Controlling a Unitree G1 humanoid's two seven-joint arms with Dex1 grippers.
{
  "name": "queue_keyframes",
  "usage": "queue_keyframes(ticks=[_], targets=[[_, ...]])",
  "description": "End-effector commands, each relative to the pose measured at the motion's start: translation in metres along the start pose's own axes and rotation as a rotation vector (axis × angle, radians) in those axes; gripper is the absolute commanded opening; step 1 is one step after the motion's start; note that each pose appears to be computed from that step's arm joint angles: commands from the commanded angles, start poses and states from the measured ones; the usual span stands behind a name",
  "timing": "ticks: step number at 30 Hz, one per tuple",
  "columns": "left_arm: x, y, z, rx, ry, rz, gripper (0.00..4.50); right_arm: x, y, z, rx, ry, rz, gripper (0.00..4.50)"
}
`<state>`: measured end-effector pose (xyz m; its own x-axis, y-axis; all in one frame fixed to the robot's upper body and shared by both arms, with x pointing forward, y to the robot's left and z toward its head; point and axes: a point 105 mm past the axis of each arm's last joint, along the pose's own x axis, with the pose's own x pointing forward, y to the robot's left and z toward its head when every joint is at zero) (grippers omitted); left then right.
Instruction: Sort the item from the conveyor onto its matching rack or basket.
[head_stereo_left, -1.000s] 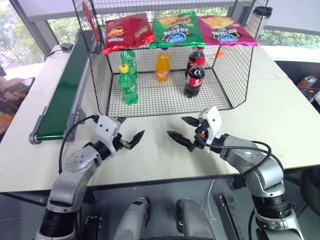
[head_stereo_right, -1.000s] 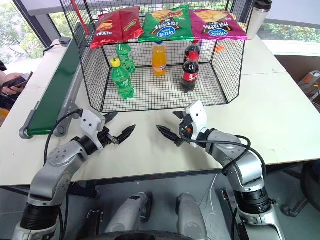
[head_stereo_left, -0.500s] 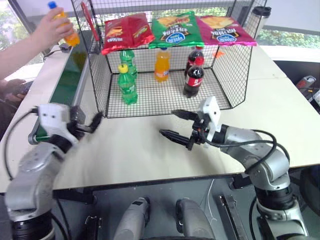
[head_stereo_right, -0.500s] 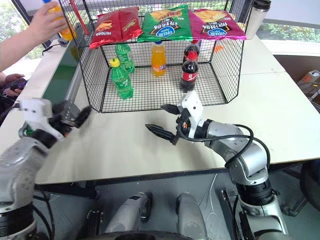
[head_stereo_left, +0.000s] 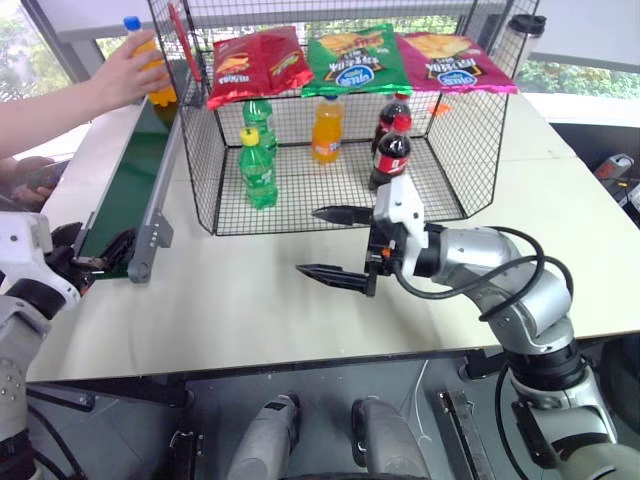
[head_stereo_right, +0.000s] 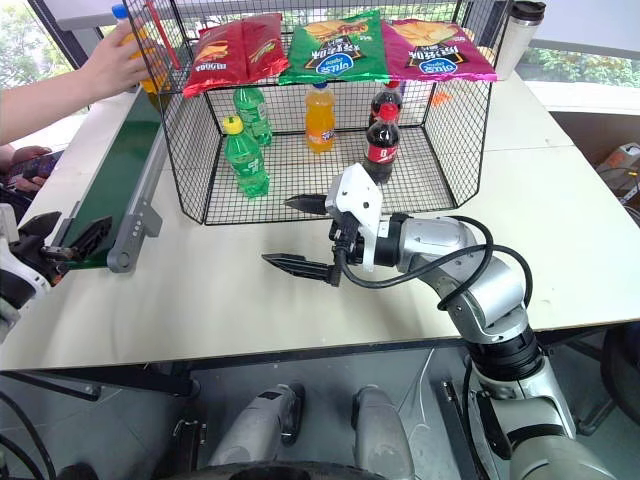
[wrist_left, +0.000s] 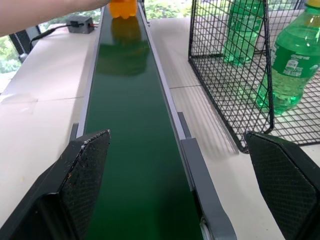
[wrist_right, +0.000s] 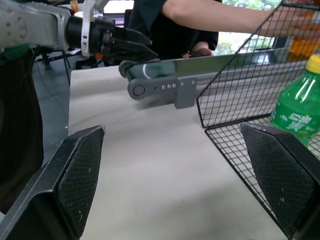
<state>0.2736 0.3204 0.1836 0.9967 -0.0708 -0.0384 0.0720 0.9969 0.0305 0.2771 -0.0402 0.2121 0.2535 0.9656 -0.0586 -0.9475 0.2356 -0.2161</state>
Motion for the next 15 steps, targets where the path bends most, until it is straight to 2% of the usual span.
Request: queue_keyframes(ticks=[1, 15], targets=[[-0.005, 0.006, 0.008, 0.049, -0.01, 0.0, 4.5, -0.001, 0.0, 0.001, -0.037, -0.008, 0.014, 4.48], [-0.007, 0.028, 0.003, 0.049, -0.009, 0.09, 4.5, -0.004, -0.005, -0.016, -0.013, 0.008, -0.014, 4.48]])
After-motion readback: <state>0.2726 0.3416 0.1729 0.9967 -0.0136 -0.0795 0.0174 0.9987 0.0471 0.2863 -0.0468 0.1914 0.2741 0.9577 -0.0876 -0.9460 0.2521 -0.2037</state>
